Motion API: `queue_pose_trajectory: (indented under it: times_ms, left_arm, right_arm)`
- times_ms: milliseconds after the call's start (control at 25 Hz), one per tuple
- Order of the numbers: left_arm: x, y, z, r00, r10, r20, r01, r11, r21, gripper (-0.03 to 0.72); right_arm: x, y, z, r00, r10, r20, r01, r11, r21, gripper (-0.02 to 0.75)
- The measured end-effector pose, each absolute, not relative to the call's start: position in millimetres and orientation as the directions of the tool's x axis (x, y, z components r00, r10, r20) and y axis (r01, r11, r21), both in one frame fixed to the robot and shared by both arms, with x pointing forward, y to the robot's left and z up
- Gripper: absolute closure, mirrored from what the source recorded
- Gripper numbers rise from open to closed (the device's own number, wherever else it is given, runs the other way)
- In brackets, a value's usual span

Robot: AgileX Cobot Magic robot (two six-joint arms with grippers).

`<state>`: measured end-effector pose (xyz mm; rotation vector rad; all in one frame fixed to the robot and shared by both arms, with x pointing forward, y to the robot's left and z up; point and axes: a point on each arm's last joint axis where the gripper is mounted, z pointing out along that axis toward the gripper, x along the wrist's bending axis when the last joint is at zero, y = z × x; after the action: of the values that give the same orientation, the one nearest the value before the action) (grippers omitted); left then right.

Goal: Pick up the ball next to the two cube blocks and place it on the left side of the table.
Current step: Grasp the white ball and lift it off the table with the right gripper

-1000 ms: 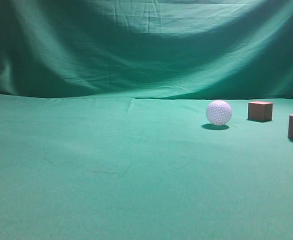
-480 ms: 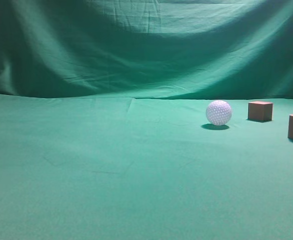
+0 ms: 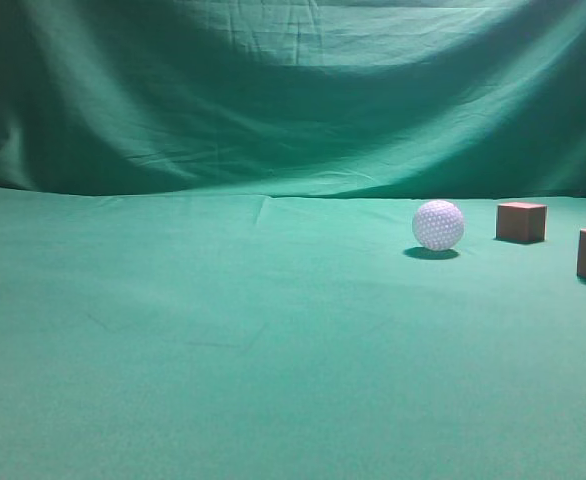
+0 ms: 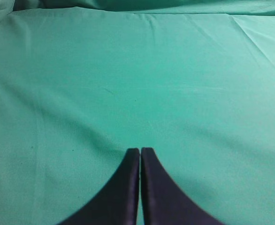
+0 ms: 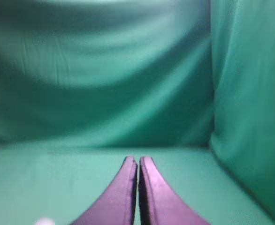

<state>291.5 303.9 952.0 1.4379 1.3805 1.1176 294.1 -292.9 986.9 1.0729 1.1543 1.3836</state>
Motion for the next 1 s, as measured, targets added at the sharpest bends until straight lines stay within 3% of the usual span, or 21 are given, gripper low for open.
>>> queue_pose_trajectory:
  times_ms: [120, 240, 440, 600, 760, 1000]
  left_arm:
    - [291.5, 303.9, 952.0, 0.000, 0.999, 0.053, 0.260, -0.051, 0.964, 0.688]
    - [291.5, 303.9, 952.0, 0.000, 0.999, 0.053, 0.260, -0.051, 0.964, 0.688]
    - [291.5, 303.9, 952.0, 0.000, 0.999, 0.053, 0.260, -0.051, 0.964, 0.688]
    - [291.5, 303.9, 952.0, 0.000, 0.999, 0.053, 0.260, -0.051, 0.964, 0.688]
    - [291.5, 303.9, 952.0, 0.000, 0.999, 0.053, 0.260, -0.051, 0.964, 0.688]
    - [291.5, 303.9, 952.0, 0.000, 0.999, 0.053, 0.260, -0.051, 0.964, 0.688]
  right_arm:
    - [290.1, -294.2, 1003.1, -0.120, 0.990, 0.074, -0.320, -0.109, 0.941, 0.738]
    - [289.6, -293.7, 1026.0, -0.141, 0.980, 0.143, -0.263, -0.176, 0.949, 0.738]
    - [312.0, -289.6, 1067.7, -0.110, 0.981, 0.158, 0.072, -0.150, 0.986, 0.738]
    - [342.7, -283.5, 1079.2, -0.079, 0.978, 0.196, 0.357, -0.156, 0.921, 0.738]
    - [376.5, -273.7, 1083.8, -0.130, 0.979, 0.159, 0.571, -0.057, 0.819, 0.738]
    - [429.1, -240.7, 1082.3, -0.397, 0.907, 0.142, 0.691, 0.194, 0.696, 0.738]
